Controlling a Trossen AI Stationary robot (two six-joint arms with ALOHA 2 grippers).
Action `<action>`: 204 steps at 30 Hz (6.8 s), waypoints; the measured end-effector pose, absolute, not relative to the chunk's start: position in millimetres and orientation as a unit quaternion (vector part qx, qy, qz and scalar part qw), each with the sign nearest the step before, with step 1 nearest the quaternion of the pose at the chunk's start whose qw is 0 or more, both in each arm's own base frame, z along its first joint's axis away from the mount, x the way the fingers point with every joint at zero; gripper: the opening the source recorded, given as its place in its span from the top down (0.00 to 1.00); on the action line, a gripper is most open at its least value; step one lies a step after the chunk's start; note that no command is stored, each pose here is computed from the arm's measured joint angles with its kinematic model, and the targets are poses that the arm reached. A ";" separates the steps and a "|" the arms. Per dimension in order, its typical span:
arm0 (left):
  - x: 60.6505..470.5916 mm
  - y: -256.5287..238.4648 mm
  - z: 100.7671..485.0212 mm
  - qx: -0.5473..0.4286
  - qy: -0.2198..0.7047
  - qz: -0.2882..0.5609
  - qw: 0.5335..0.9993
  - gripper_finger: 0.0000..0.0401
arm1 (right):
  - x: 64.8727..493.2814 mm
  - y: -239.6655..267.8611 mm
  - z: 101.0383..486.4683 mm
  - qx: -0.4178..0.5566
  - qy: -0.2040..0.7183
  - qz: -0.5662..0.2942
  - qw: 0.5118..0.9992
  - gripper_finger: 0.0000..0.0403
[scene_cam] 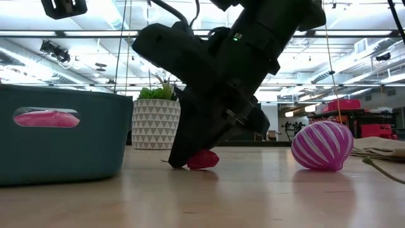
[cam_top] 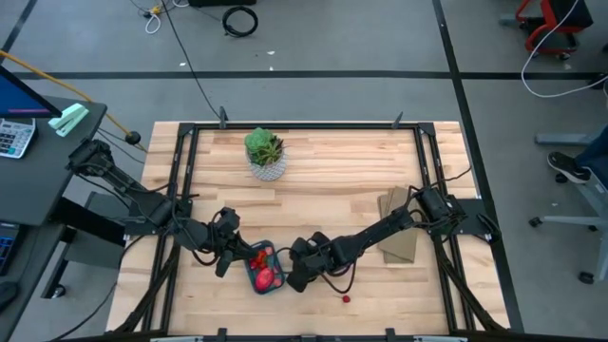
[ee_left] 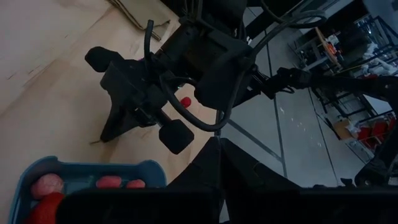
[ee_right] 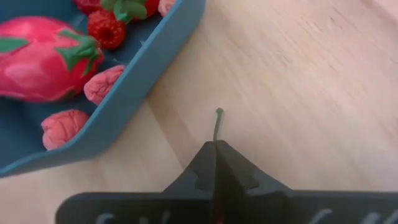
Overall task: Pick and placing Produce into tupperware
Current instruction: Put the left red cherry into the bin, then put the purple onion into the bin
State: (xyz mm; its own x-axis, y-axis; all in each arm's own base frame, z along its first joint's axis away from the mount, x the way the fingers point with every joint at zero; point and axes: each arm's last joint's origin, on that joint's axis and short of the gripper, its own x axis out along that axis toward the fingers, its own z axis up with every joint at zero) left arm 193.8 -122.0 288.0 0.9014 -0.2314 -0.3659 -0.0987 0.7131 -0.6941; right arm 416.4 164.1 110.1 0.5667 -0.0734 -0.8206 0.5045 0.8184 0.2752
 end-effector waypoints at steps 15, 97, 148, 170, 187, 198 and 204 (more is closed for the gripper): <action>193.9 -121.9 288.1 -0.381 0.217 -0.034 0.898 0.97 | 421.7 150.1 157.9 0.348 0.281 -0.261 0.855 0.99; 201.0 -107.9 288.3 -0.356 0.180 0.028 0.916 0.98 | 336.2 135.9 197.4 0.401 0.633 -0.267 0.606 0.27; 206.1 -97.6 288.0 -0.360 0.172 0.052 0.915 0.94 | 330.0 126.0 143.2 0.420 0.576 -0.263 0.650 0.40; 205.9 -98.0 288.4 -0.361 0.171 0.051 0.915 0.94 | 357.7 136.1 166.2 0.484 0.470 -0.143 0.724 0.45; 206.9 -97.2 289.2 -0.360 0.171 0.043 0.916 0.95 | 366.3 136.5 174.1 0.440 0.436 -0.078 0.781 0.35; 206.7 -97.5 289.1 -0.365 0.172 0.044 0.914 0.98 | 346.6 145.5 163.3 0.283 0.500 -0.083 0.814 0.25; 206.7 -97.5 289.1 -0.366 0.172 0.044 0.914 0.95 | 346.4 147.1 163.7 0.303 0.510 -0.073 0.802 0.25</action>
State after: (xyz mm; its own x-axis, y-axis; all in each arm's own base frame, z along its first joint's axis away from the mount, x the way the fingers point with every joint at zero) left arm 206.7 -97.5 289.1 0.9372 -0.0453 -0.3458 -0.2060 0.7280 -0.6539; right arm 346.4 147.1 163.7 0.4689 0.1918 -0.8622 0.4269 0.8054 0.4113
